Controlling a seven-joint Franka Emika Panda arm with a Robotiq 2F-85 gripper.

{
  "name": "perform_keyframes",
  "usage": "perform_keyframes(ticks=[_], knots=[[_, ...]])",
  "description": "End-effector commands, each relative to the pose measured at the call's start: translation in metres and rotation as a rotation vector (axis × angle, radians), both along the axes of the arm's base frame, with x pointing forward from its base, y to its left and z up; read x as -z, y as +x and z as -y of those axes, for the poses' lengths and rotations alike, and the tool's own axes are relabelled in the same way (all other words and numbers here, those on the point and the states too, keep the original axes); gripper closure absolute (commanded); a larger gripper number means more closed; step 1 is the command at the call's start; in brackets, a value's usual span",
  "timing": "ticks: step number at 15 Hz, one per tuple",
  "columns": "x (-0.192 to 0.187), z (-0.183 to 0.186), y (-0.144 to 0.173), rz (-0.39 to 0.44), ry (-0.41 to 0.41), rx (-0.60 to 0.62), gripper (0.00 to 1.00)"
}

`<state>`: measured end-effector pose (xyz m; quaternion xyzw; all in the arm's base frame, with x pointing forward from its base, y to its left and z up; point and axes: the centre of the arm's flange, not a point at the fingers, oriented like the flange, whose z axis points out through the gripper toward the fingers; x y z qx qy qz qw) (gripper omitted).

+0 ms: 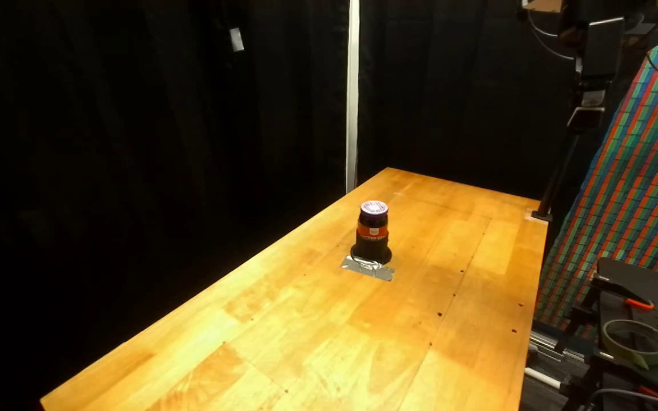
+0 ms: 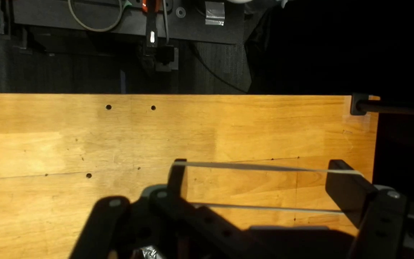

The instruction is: Put the elastic on the cup

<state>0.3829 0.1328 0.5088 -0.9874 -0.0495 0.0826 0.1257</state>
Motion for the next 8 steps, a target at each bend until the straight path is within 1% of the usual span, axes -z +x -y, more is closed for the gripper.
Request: perform_keyframes(ticks=[1, 2, 3, 5, 6, 8], knots=[[-0.006, -0.04, 0.062, 0.042, -0.12, 0.051, 0.0], [-0.005, -0.05, 0.082, 0.055, -0.166, 0.058, 0.0], [-0.002, -0.058, 0.097, 0.071, -0.208, 0.077, 0.0], [0.01, -0.068, 0.132, 0.112, -0.28, 0.117, 0.0], [0.018, -0.071, 0.15, 0.109, -0.293, 0.118, 0.0], [0.039, -0.072, 0.189, 0.129, -0.315, 0.135, 0.0]])
